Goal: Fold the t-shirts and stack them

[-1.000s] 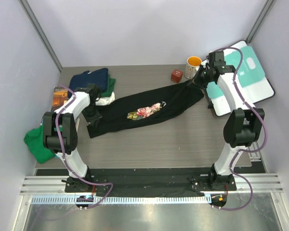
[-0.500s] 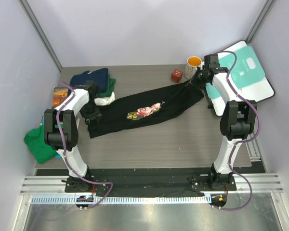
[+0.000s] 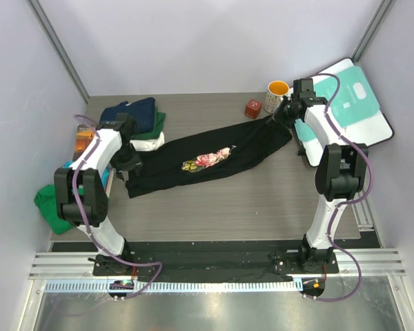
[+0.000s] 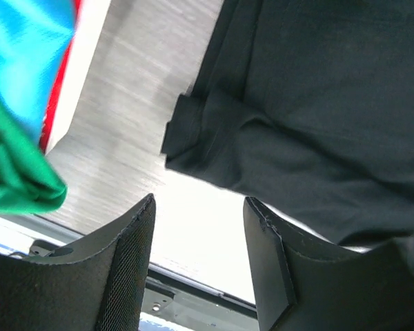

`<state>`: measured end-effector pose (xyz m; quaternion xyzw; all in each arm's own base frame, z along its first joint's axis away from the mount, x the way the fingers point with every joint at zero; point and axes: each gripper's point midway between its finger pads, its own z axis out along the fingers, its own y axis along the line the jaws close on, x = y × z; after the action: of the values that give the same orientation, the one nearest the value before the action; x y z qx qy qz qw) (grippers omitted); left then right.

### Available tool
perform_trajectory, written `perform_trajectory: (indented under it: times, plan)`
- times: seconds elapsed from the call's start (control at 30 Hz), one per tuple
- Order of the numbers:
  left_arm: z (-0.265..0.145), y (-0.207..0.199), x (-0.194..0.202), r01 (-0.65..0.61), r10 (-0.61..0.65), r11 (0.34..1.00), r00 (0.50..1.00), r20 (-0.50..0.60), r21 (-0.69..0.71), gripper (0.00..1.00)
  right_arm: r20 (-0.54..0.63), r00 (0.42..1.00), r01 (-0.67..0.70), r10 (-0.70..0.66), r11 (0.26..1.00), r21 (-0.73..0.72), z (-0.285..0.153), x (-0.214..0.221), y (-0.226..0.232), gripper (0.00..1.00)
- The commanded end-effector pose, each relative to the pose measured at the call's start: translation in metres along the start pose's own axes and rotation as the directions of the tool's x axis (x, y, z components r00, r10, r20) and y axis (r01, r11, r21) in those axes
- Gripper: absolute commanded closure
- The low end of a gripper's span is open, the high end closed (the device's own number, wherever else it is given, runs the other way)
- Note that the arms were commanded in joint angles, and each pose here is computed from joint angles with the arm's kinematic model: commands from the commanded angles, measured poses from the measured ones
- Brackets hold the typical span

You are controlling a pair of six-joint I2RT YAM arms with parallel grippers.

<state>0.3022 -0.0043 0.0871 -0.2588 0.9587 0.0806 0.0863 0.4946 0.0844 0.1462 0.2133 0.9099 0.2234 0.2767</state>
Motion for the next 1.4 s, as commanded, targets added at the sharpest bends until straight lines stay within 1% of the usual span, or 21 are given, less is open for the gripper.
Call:
perform_trajectory:
  times: [0.0, 0.07, 0.1, 0.23, 0.3, 0.4, 0.6, 0.87, 1.0, 1.13, 1.37]
  plan:
    - [-0.008, 0.012, 0.011, 0.048, -0.048, 0.999, 0.999, 0.019, 0.018, 0.45, 0.018, 1.0, 0.013, -0.013, 1.0, -0.002, 0.005, -0.004, -0.004, 0.99]
    - [-0.001, 0.009, 0.011, 0.07, -0.071, 0.997, 0.997, 0.032, 0.031, 0.44, 0.008, 1.0, 0.01, -0.01, 1.0, -0.01, 0.007, -0.002, -0.004, 0.99]
    - [0.007, 0.011, 0.019, 0.077, -0.077, 0.997, 0.997, 0.014, 0.024, 0.44, 0.007, 1.0, 0.012, -0.012, 1.0, -0.013, 0.007, -0.002, -0.004, 0.99]
    - [0.024, 0.004, 0.023, 0.128, -0.128, 0.99, 0.992, 0.009, 0.053, 0.45, 0.019, 0.999, 0.028, -0.027, 1.0, -0.012, 0.004, -0.005, -0.004, 0.99]
    - [0.03, 0.003, 0.026, 0.134, -0.134, 0.99, 0.991, -0.002, 0.052, 0.44, 0.019, 0.999, 0.031, -0.031, 0.999, -0.013, 0.004, -0.006, -0.004, 0.99]
    - [0.036, 0.0, 0.023, 0.142, -0.143, 0.988, 0.99, 0.011, 0.057, 0.44, 0.016, 0.999, 0.031, -0.031, 0.999, -0.016, 0.002, -0.005, -0.005, 0.99]
    - [0.03, 0.0, 0.009, 0.135, -0.139, 0.989, 0.989, 0.06, 0.054, 0.45, 0.0, 0.999, 0.036, -0.036, 0.999, -0.018, 0.001, -0.001, -0.007, 0.99]
    - [0.021, -0.007, -0.002, 0.126, -0.131, 0.989, 0.989, 0.064, 0.076, 0.45, -0.022, 0.999, 0.032, -0.032, 0.999, -0.031, 0.006, 0.004, -0.006, 0.99]
    - [0.026, -0.009, -0.008, 0.118, -0.123, 0.99, 0.989, 0.079, 0.071, 0.45, -0.028, 0.999, 0.026, -0.027, 0.999, -0.036, 0.008, 0.004, -0.006, 0.99]
    - [0.035, -0.012, -0.007, 0.103, -0.105, 0.994, 0.994, 0.038, 0.048, 0.45, -0.034, 0.999, 0.024, -0.026, 0.999, -0.037, 0.008, 0.005, -0.006, 0.99]
    - [0.03, -0.013, -0.013, 0.098, -0.101, 0.993, 0.993, 0.062, 0.06, 0.45, -0.043, 0.999, 0.018, -0.02, 0.999, -0.032, 0.01, 0.007, -0.009, 0.99]
